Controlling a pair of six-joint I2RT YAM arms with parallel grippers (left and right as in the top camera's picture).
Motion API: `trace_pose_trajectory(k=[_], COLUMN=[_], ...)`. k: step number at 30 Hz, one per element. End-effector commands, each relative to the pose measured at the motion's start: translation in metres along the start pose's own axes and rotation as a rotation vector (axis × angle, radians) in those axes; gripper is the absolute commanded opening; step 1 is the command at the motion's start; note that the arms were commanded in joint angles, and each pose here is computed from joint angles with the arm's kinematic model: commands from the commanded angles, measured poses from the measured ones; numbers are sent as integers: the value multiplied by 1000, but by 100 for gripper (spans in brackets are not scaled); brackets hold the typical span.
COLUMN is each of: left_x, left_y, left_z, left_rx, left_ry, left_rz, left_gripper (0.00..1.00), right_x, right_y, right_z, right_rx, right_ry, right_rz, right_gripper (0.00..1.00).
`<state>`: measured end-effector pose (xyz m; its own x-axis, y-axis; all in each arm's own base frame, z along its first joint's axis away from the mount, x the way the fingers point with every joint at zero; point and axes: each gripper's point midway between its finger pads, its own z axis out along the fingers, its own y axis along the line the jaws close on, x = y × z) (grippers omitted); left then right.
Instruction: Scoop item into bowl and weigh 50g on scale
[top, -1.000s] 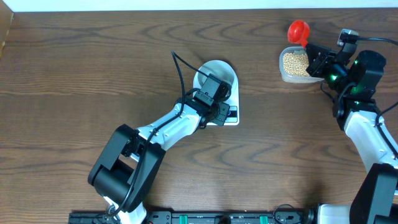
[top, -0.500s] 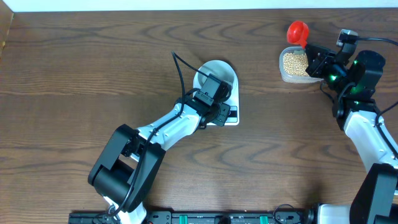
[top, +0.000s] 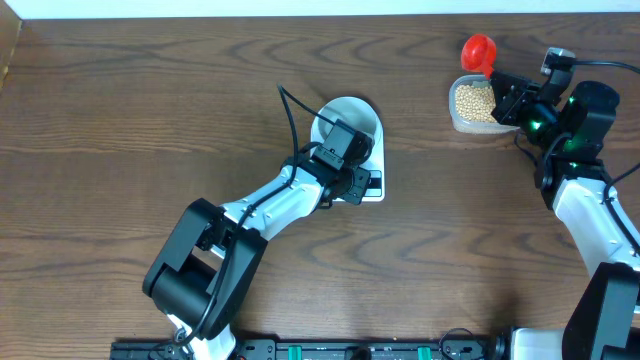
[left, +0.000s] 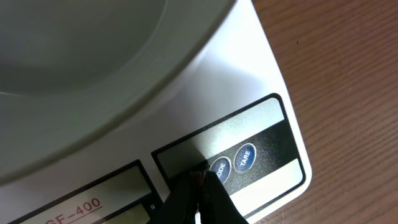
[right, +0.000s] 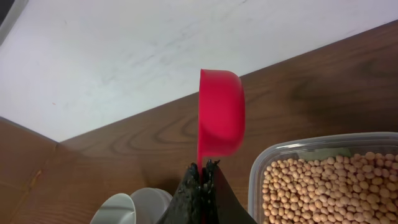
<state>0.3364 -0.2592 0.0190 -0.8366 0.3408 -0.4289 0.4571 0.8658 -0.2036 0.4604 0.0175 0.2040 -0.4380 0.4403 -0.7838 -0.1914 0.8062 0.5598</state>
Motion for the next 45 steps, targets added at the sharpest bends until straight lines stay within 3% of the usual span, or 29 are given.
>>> trace_pose_trajectory(k=[1, 27, 39, 45], left_x=[10, 27, -4, -5], left_y=[1, 13, -11, -10], left_z=[10, 16, -46, -49], left_rx=[9, -14, 19, 12], left_ry=[40, 109, -19, -24], left_rz=[-2, -46, 14, 14], left_gripper=[7, 7, 7, 7], right_x=[-7, -5, -4, -4], right_y=[7, 8, 7, 7], right_z=[1, 2, 2, 2], right_rx=[-11, -12, -11, -10], right_ry=[-14, -5, -3, -3], right_rz=[-3, 0, 2, 2], right_gripper=[1, 1, 1, 1])
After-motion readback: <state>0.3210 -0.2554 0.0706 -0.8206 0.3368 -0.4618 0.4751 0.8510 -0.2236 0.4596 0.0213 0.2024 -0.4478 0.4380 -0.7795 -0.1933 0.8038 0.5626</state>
